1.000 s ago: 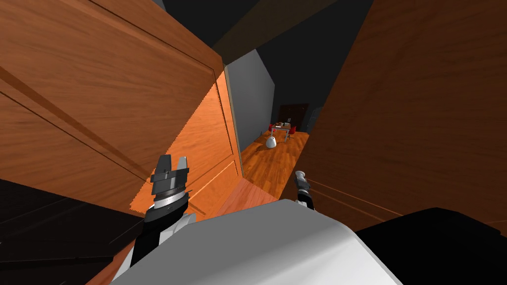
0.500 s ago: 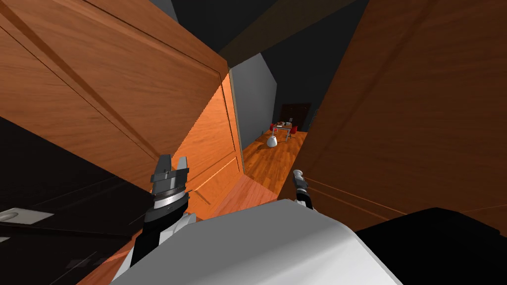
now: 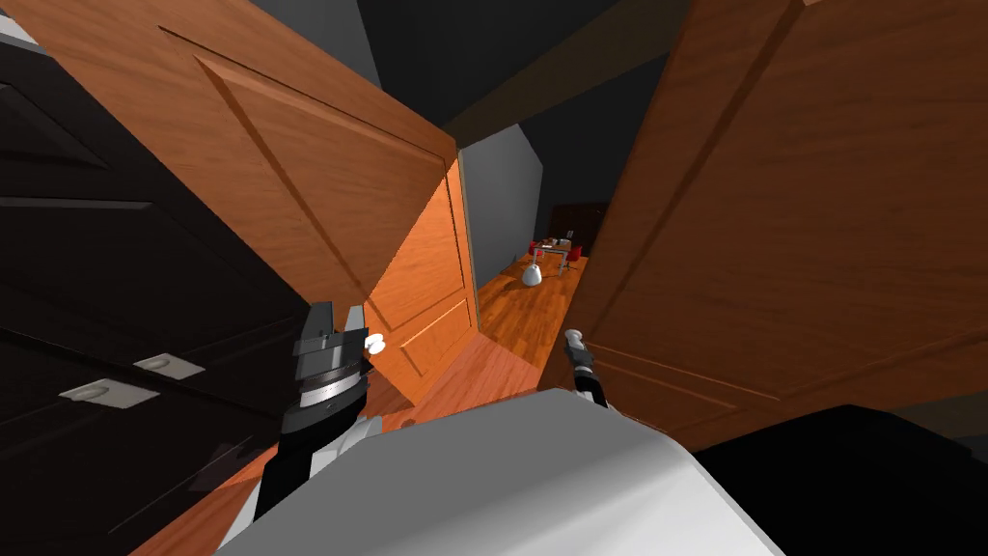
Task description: Pull the door open
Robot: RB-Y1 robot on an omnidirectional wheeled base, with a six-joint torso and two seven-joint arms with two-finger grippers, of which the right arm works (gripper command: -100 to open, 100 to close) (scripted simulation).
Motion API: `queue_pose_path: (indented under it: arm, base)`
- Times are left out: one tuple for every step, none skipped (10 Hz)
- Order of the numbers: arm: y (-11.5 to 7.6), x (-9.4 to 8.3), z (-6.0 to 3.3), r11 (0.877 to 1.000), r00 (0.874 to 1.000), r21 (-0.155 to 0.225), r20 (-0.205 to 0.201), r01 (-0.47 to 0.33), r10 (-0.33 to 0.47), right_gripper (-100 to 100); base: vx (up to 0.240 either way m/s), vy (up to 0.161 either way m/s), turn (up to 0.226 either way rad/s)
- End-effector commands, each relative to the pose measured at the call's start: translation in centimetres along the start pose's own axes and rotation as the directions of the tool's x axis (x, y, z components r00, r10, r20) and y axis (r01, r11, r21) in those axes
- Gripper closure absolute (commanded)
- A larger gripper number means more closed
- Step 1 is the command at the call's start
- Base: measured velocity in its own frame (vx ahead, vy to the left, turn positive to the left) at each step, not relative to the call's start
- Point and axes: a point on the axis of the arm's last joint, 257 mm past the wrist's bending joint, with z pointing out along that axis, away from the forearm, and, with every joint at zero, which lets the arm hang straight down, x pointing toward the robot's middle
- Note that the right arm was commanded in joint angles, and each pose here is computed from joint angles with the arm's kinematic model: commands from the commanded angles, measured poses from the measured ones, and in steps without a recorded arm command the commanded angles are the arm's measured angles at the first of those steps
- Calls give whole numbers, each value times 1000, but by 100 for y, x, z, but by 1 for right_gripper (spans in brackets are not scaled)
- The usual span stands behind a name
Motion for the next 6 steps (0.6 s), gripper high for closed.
queue_pose_path:
  arm:
    - [0, 0, 0, 1000, 1000, 0, 0, 0, 0, 100]
    - [-84, -17, -25, 1000, 1000, 31, 4, -2, 1, 100]
    - [-118, -12, -29, 999, 1000, 45, 3, -2, 2, 100]
    - [-156, -7, -34, 998, 1000, 61, 2, -2, 2, 100]
    - [-217, 0, -44, 996, 1000, 85, 0, -2, 2, 100]
    - [-259, 4, -52, 995, 1000, 102, -1, -3, 3, 100]
  base:
    - [-104, 26, 12]
    - [-170, -9, 67]
    - [-258, -4, 85]
    - [-240, 6, 64]
    - [-266, -11, 80]
    - [-255, 0, 72]
